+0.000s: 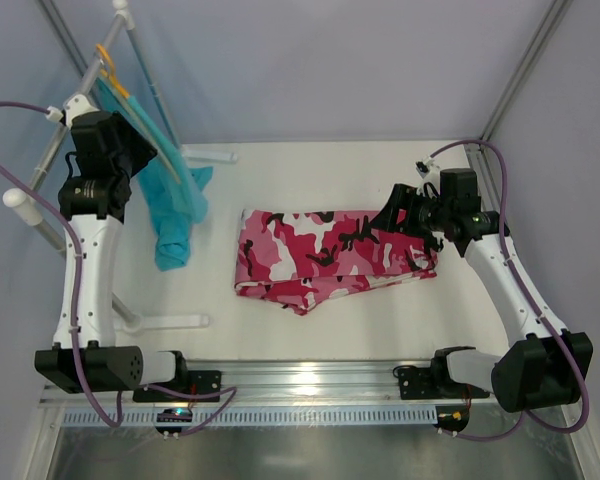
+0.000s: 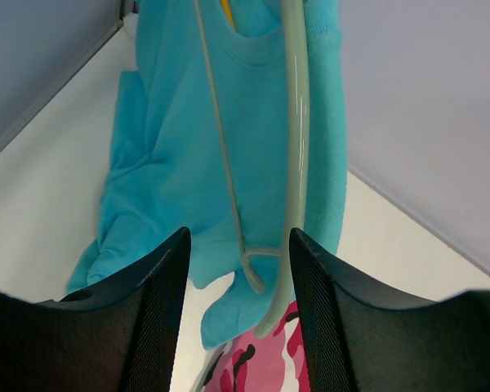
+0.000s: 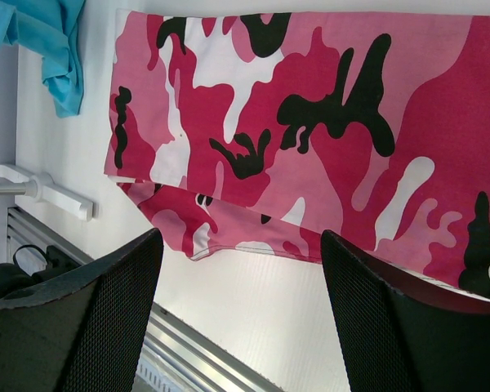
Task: Place the trousers on the hanger
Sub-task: Grab a hanger with the left arm
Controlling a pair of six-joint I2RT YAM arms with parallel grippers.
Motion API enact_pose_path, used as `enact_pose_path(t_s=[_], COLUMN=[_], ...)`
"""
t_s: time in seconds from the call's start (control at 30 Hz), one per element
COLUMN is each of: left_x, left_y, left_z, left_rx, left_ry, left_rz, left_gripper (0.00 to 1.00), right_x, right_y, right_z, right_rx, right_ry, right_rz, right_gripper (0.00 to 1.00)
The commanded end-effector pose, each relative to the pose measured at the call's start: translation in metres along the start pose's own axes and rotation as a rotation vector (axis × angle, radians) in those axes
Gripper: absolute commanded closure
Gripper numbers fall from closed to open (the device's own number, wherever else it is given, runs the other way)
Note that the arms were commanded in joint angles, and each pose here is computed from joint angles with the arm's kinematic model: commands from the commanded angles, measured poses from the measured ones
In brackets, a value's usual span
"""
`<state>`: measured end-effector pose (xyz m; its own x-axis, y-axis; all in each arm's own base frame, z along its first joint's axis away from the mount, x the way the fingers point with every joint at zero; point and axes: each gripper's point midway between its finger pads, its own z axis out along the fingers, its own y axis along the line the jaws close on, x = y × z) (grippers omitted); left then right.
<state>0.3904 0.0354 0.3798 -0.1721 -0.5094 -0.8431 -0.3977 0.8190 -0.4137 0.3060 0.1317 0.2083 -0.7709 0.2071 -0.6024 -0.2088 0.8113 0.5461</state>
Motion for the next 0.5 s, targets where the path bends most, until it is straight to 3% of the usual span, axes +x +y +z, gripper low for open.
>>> enact_pose_path(t_s=[0.0,0.47], left_x=[0.0,0.002], left_y=[-0.007,-0.017], left_z=[-0.001,0.011], left_rx=[0.048,0.09], left_ry=[-0.005,0.0], left_rz=[-0.005,-0.015], left_gripper=[0.47,0.46], right_x=[-0.009,-0.01], right_y=[0.011,0.009], right_z=[-0.006,-0.003], right_rx=[-0.032,-0.029], right_ry=[-0.041,-0.035], right_rz=[-0.027,-0.032], right_gripper=[0.2,0.2])
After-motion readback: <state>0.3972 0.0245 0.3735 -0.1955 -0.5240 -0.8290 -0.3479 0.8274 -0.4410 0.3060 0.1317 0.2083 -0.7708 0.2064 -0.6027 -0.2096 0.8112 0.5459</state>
